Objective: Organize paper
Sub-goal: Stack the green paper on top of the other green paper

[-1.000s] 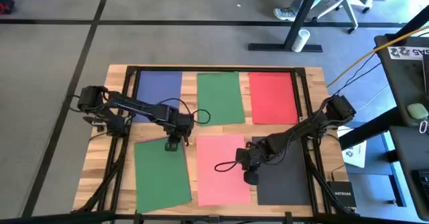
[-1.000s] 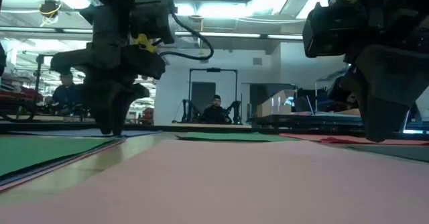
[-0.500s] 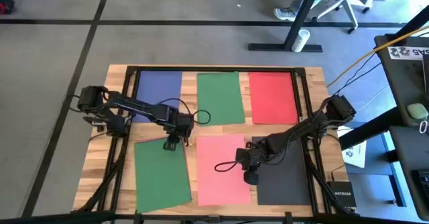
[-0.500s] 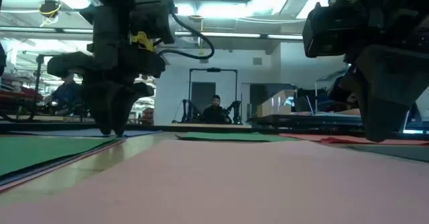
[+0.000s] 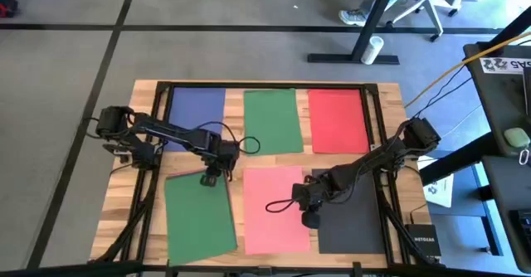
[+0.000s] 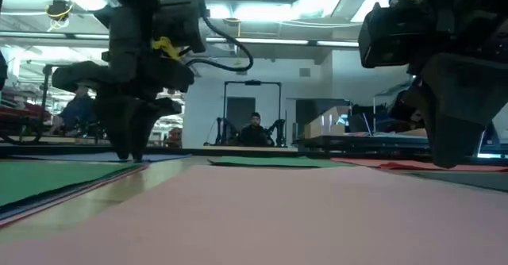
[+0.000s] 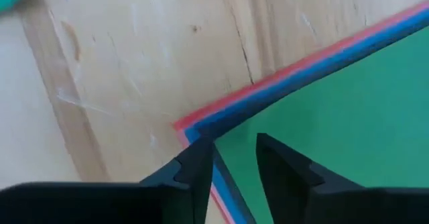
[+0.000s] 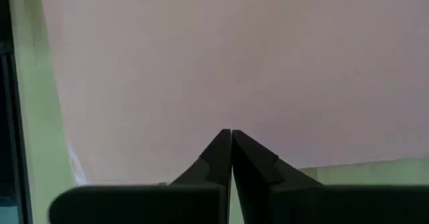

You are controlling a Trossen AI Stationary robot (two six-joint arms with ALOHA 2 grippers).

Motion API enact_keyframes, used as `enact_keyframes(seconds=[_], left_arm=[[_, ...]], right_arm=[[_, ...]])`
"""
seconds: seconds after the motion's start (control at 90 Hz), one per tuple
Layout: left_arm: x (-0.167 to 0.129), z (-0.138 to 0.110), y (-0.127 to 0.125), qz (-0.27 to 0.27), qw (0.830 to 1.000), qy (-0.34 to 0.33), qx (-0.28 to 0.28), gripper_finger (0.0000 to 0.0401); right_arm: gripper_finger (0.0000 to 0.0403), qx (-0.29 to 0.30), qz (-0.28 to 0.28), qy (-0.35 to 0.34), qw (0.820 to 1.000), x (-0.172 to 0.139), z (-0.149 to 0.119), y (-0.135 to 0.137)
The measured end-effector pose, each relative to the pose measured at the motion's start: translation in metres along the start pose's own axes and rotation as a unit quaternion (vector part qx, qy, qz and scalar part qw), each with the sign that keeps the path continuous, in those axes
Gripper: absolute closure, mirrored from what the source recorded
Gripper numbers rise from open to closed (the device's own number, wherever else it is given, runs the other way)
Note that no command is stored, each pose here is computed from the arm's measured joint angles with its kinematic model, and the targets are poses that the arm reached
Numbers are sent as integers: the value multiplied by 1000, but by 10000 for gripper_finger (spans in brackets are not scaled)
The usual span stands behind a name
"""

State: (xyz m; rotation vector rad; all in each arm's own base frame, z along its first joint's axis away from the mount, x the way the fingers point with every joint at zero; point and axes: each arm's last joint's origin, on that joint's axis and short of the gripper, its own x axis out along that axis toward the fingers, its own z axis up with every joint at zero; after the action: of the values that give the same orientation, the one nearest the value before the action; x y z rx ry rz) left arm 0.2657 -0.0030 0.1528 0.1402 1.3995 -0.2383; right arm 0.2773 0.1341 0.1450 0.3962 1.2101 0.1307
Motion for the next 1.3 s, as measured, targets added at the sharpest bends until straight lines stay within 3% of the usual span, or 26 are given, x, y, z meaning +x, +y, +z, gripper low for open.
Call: enact_keyframes(seconds=[0.367, 0.7, 1.0, 1.167, 1.3], left_arm=[[0, -1, -1, -21, 1000, 2, -8, 398], [-2, 0, -1, -18, 1000, 6, -11, 401], [-25, 14, 11, 41, 999, 6, 9, 401], [-26, 14, 8, -1, 999, 2, -35, 397], [-25, 15, 1, -19, 1000, 3, -24, 372]], right_arm=[[403, 0, 0, 0, 1000, 0, 0, 0], [403, -2, 0, 0, 1000, 0, 0, 0], [403, -2, 0, 0, 1000, 0, 0, 0], [403, -2, 0, 0, 1000, 0, 0, 0], [403, -2, 0, 0, 1000, 0, 0, 0]])
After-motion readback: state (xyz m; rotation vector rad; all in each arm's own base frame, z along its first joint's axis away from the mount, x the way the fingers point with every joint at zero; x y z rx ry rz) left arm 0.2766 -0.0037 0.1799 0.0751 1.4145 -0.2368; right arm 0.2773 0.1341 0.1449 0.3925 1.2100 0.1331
